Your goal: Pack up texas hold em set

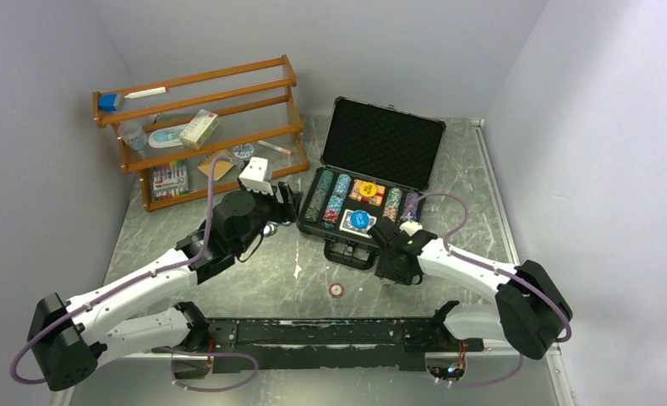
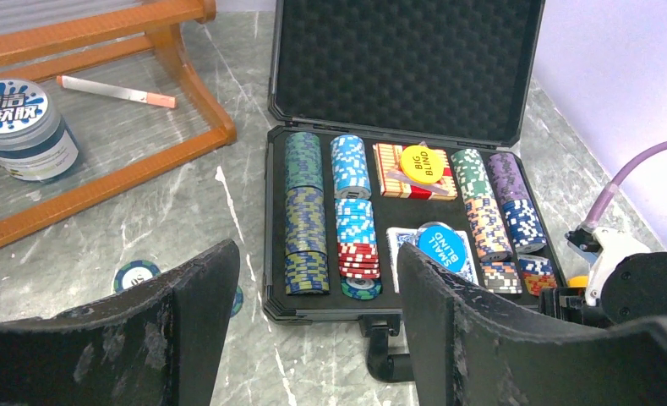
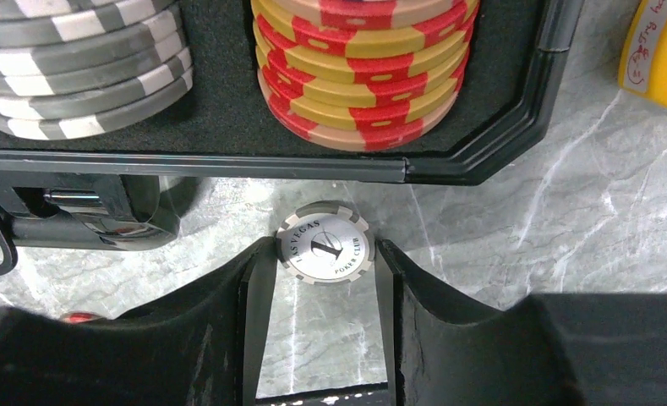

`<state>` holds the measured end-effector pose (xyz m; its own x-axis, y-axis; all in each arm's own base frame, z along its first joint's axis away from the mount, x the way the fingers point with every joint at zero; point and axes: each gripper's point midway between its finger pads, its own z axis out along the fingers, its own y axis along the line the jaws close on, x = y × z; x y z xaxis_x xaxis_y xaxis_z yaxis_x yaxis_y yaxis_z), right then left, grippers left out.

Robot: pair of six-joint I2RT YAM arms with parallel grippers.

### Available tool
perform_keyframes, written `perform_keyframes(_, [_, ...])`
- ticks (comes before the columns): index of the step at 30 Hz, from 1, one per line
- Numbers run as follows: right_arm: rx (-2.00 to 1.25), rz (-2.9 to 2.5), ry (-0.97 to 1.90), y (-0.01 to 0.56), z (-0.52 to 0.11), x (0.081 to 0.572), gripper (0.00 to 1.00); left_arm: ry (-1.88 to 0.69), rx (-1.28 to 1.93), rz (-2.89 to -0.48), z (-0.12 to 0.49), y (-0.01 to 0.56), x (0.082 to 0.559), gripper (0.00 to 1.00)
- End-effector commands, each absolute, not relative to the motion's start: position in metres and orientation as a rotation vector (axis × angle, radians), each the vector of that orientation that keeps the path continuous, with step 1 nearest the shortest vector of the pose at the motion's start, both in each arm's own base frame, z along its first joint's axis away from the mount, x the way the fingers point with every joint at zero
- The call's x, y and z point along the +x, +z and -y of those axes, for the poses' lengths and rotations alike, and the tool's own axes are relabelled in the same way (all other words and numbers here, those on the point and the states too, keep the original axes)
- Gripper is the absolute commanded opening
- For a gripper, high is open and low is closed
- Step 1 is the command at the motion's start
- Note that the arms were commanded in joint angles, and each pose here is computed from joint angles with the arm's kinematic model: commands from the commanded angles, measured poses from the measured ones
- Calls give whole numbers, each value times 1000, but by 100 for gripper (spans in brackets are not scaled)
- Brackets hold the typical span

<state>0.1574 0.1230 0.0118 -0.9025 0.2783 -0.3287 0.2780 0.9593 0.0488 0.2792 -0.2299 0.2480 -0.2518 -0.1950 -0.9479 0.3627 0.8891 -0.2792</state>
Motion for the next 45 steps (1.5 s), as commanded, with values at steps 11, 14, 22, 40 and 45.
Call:
perform_keyframes(11, [381,-2784,-40,9,-122,161,61,-525,103,-1734,227,256,283,73])
perform_keyframes(14, [369,-2800,-69,4,-120,160,56,-524,101,-1733,226,256,282,73])
perform_keyframes(22, [342,-2841,-66,-9,-120,152,39,-520,106,-1741,227,259,282,75])
perform_keyframes(40, [369,-2650,194,79,-144,186,35,-828,372,-1795,289,231,253,95])
perform_keyframes(45, [400,-2549,284,114,-151,204,35,-1044,431,-1757,317,222,234,94])
